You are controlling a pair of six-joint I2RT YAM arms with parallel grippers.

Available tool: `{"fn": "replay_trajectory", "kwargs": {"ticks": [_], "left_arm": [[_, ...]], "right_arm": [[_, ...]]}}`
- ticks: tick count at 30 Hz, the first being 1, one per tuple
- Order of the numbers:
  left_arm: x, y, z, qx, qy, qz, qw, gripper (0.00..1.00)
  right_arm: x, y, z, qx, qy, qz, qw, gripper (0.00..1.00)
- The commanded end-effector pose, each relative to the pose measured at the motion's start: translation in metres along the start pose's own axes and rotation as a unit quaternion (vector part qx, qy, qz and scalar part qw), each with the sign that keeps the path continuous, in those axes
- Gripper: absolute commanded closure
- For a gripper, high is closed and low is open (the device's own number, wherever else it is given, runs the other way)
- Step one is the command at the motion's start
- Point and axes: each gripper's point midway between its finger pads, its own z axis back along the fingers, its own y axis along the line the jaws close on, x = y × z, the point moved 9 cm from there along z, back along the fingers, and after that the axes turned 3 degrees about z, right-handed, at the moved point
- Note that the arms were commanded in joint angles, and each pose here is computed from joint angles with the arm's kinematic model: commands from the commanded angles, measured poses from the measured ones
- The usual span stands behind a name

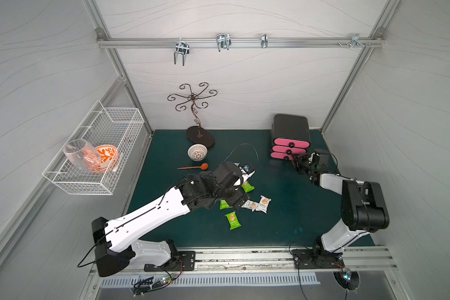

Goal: Place the cookies into the drawer by color
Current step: Open the drawer in the storage box.

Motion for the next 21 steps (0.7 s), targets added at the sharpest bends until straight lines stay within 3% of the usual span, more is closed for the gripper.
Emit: {"fn": "replay_trajectory", "kwargs": {"ticks": [1, 5, 21], "left_arm": [[0.007, 0.006, 0.005, 0.029, -0.027, -0.027, 0.999, 0.04], [0.010, 0.003, 0.001, 0.017, -0.032, -0.033, 0.999, 0.04], [0.006, 0.005, -0.002, 0.033, -0.029, -0.047, 0.998, 0.03]], "right_arm": [[0.011, 0.004, -0.011, 0.044, -0.005, -0.004, 0.999, 0.64], [0.011, 0.005, -0.029, 0.068, 0.016, -0.008, 0.998, 0.65], [0.000, 0.017, -0.033, 0.087, 0.002, 0.006, 0.996, 0.63]]}}
